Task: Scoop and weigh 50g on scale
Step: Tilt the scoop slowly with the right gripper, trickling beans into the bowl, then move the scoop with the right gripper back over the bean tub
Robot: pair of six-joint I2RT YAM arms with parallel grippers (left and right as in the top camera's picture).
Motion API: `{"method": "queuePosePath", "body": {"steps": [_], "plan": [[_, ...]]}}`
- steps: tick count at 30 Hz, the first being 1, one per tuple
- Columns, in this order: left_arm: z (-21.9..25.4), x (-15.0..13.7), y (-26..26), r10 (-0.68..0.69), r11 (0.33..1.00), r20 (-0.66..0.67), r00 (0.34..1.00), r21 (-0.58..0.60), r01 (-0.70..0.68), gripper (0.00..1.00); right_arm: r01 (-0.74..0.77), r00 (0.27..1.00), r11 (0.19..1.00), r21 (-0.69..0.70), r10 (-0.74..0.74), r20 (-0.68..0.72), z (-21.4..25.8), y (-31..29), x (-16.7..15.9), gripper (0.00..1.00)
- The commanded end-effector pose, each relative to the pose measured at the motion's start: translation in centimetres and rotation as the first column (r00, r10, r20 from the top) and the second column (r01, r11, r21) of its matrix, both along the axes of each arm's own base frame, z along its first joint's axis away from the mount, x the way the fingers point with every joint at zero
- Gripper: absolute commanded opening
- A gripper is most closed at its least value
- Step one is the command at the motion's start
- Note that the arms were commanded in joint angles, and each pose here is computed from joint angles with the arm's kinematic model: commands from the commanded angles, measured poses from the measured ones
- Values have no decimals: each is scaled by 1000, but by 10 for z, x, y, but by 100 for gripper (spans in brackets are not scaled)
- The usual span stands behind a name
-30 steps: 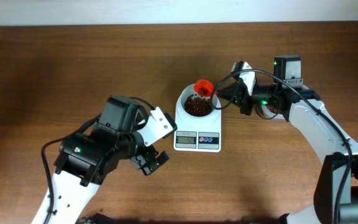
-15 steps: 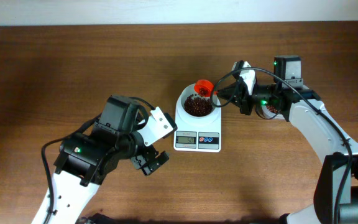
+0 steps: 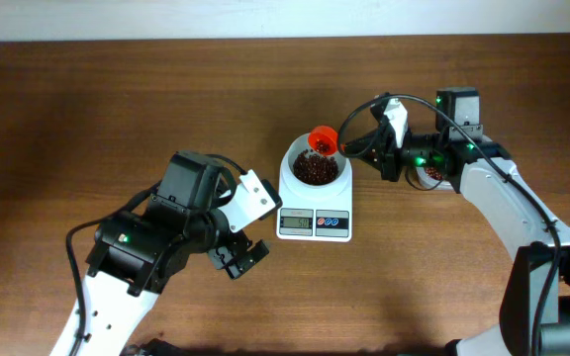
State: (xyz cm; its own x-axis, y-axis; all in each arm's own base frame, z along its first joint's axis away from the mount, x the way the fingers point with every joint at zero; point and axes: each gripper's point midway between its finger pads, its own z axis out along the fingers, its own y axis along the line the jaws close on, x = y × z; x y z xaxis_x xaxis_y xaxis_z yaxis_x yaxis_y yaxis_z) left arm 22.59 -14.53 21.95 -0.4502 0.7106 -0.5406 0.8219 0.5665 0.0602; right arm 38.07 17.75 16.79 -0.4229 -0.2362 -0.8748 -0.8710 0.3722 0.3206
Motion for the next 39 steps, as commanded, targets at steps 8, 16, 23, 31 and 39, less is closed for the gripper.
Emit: {"method": "queuePosePath", "body": {"steps": [8, 16, 23, 31, 39], "plan": [[8, 3, 1, -6, 1000, 31, 1000, -2, 6, 99, 9, 994, 998, 59, -3, -109, 2, 6, -5, 4], [8, 3, 1, -6, 1000, 31, 1000, -2, 6, 99, 69, 985, 992, 102, -51, -165, 7, -15, 2, 4], [8, 3, 1, -6, 1000, 31, 1000, -2, 6, 99, 168, 968, 969, 180, -128, -215, 18, -64, 11, 4], [8, 3, 1, -6, 1000, 31, 1000, -2, 6, 99, 397, 873, 901, 173, -313, -374, 7, -143, 12, 4], [8, 3, 1, -6, 1000, 31, 1000, -2, 6, 99, 525, 798, 843, 119, -438, -414, -9, -200, -5, 4]]}}
